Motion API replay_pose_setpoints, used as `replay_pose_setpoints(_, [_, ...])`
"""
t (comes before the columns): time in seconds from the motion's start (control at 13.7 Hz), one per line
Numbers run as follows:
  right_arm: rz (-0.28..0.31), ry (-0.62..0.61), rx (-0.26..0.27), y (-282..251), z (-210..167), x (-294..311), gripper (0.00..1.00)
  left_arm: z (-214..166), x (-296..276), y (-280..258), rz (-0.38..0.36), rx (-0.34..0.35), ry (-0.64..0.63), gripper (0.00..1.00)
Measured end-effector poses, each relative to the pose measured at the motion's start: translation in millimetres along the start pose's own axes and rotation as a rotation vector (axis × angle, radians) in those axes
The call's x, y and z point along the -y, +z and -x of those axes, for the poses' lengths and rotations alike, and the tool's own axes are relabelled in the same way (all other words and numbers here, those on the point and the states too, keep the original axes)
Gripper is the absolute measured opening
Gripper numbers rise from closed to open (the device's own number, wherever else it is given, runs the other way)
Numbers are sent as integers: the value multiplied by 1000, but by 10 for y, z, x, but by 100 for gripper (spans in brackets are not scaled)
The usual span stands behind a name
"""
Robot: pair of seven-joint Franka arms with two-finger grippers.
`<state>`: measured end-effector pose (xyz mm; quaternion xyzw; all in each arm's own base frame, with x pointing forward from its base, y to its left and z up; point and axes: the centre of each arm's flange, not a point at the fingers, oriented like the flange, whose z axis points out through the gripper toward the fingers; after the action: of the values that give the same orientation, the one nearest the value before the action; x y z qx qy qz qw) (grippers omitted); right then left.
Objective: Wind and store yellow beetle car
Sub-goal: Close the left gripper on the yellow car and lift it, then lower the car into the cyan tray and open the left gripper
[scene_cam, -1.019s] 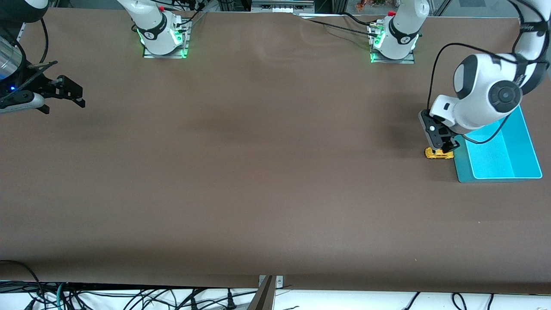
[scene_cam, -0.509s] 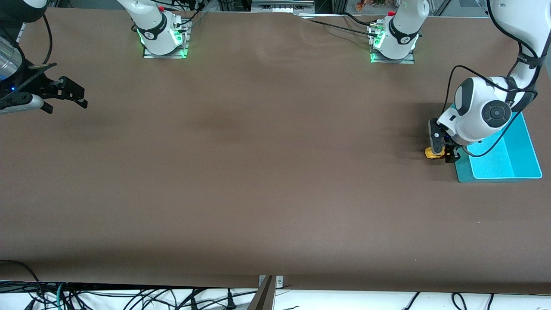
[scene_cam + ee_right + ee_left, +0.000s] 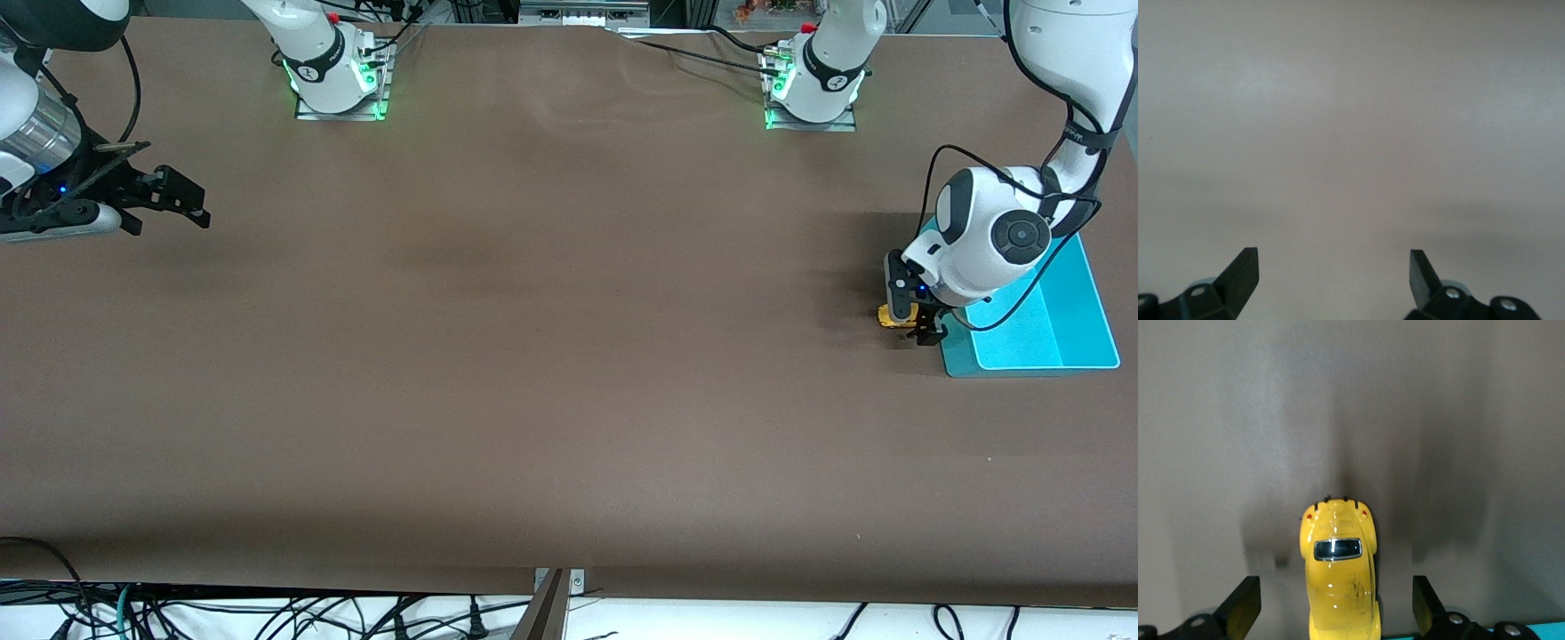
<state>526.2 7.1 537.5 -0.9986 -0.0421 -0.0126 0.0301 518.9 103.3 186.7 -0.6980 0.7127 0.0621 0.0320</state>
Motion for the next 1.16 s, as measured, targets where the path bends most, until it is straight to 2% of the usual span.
replay_pose_setpoints(0.15, [1, 9, 5, 26, -1, 90, 100, 108, -30, 61, 4, -3, -5, 100])
replay_pose_setpoints(0.51, [3, 9, 8, 21, 6, 120, 100, 85, -2, 41, -9, -8, 45, 46])
replay_pose_setpoints(0.8, [3, 10, 10, 23, 8, 117, 100, -81, 104, -117, -1, -10, 77, 45])
replay_pose_setpoints(1.02, [3, 10, 11, 24, 9, 116, 100, -197, 335, -634, 84, -17, 66, 45])
replay_pose_setpoints(1.16, [10, 4, 12, 25, 10, 110, 100, -106, 510, -1105, 149, 3, 47, 45])
